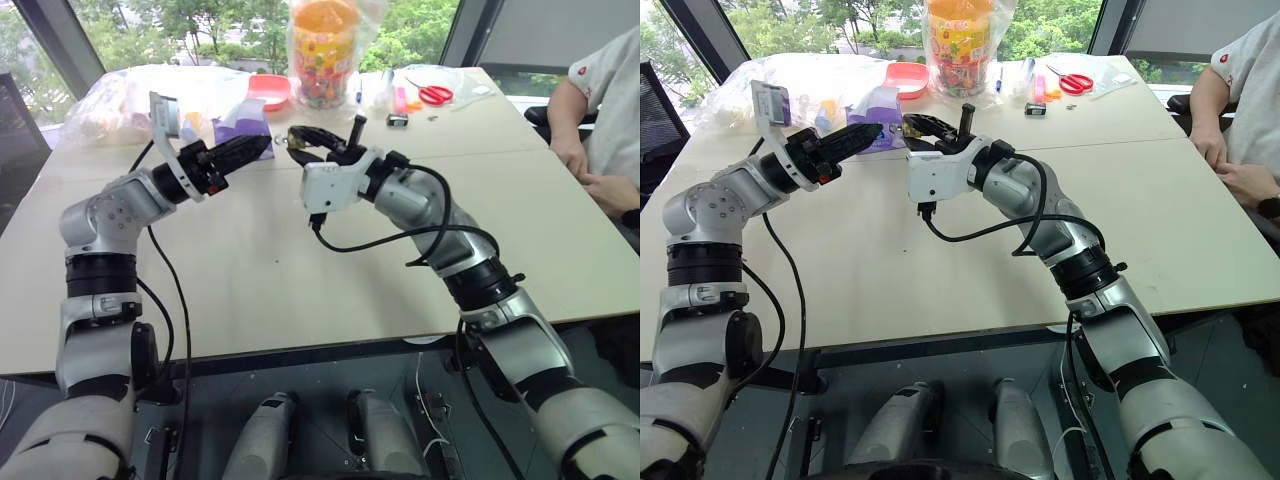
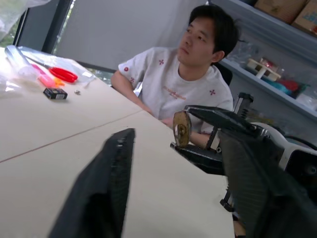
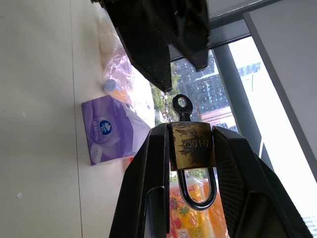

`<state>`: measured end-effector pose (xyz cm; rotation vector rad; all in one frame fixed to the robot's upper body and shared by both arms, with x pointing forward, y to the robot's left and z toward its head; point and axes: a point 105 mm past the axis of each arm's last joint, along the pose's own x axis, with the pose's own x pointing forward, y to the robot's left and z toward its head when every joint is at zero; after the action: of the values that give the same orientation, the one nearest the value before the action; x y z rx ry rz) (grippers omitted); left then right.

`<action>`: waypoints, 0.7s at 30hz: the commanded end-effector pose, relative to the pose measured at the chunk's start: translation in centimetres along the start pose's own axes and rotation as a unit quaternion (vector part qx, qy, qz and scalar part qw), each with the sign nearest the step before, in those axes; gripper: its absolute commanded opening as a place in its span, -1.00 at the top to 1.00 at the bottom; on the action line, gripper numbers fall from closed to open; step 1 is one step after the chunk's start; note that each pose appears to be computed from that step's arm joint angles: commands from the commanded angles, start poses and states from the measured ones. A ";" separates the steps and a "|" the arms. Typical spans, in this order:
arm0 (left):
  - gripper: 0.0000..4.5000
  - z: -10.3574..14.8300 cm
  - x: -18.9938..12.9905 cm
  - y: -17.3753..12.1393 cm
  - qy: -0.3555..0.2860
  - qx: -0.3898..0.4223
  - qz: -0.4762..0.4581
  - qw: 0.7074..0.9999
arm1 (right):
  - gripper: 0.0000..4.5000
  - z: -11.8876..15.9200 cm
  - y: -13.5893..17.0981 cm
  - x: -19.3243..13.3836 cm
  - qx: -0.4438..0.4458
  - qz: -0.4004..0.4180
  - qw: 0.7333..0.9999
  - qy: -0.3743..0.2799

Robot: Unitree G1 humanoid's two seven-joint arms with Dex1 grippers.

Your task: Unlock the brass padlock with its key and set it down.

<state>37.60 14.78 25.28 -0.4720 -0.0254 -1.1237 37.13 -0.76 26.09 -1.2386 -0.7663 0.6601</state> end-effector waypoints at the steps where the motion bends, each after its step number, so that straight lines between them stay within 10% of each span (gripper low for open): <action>1: 0.72 1.5 1.0 -1.0 -0.006 0.034 -0.024 0.999 | 0.69 1.6 -2.3 0.0 -0.022 -0.038 0.999 -0.025; 3: 0.97 1.5 1.2 -1.0 -0.003 0.036 -0.023 0.999 | 0.69 1.6 -2.4 -0.1 -0.022 -0.039 0.999 -0.026; 21: 0.97 0.7 2.2 -1.3 0.038 0.112 -0.037 0.992 | 0.69 1.6 -1.9 -0.1 -0.019 -0.030 0.999 -0.023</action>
<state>37.93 13.13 25.14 -0.3006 -0.0365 -1.1708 36.85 -0.76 26.60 -1.2400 -0.7791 0.6453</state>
